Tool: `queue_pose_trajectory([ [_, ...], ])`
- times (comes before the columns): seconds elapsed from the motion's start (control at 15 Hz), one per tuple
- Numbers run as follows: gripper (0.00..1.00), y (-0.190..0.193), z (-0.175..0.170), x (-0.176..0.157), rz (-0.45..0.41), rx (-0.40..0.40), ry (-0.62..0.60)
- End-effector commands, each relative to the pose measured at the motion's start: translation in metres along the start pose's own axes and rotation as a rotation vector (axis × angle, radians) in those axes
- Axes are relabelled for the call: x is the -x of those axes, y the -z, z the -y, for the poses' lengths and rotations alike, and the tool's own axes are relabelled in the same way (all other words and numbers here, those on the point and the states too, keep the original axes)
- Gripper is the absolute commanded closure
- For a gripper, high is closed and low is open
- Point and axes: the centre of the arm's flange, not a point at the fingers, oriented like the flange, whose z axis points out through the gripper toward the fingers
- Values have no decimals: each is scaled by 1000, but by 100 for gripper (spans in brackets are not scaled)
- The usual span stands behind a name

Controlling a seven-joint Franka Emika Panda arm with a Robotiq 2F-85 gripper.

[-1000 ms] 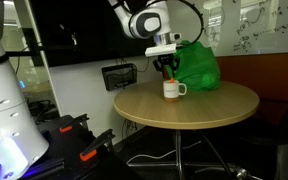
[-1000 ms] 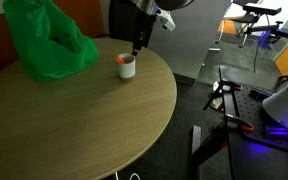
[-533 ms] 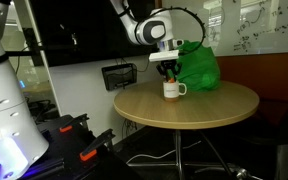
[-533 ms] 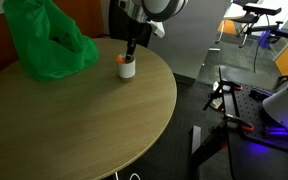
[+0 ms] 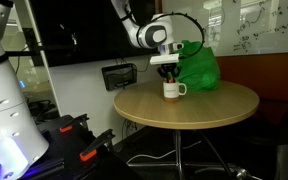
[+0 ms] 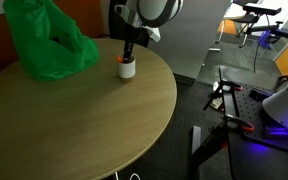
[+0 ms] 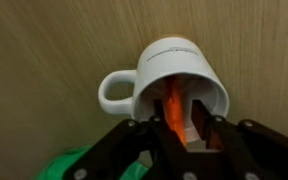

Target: Remove the object from the cup and put it on the table

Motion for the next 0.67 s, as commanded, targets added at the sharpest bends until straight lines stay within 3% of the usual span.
queue_pose_trajectory([
  [0.0,63,-9,-3,-6,-8,-9,-10],
  [0.2,67,-16,-1,-6,-18,-3,1],
  [0.4,63,-20,-2,-6,-20,-2,17],
  [0.47,71,-20,-3,-6,-25,4,24],
  [0.53,89,-20,-3,-6,-25,3,28],
  [0.6,91,-20,-4,-5,-27,1,31],
])
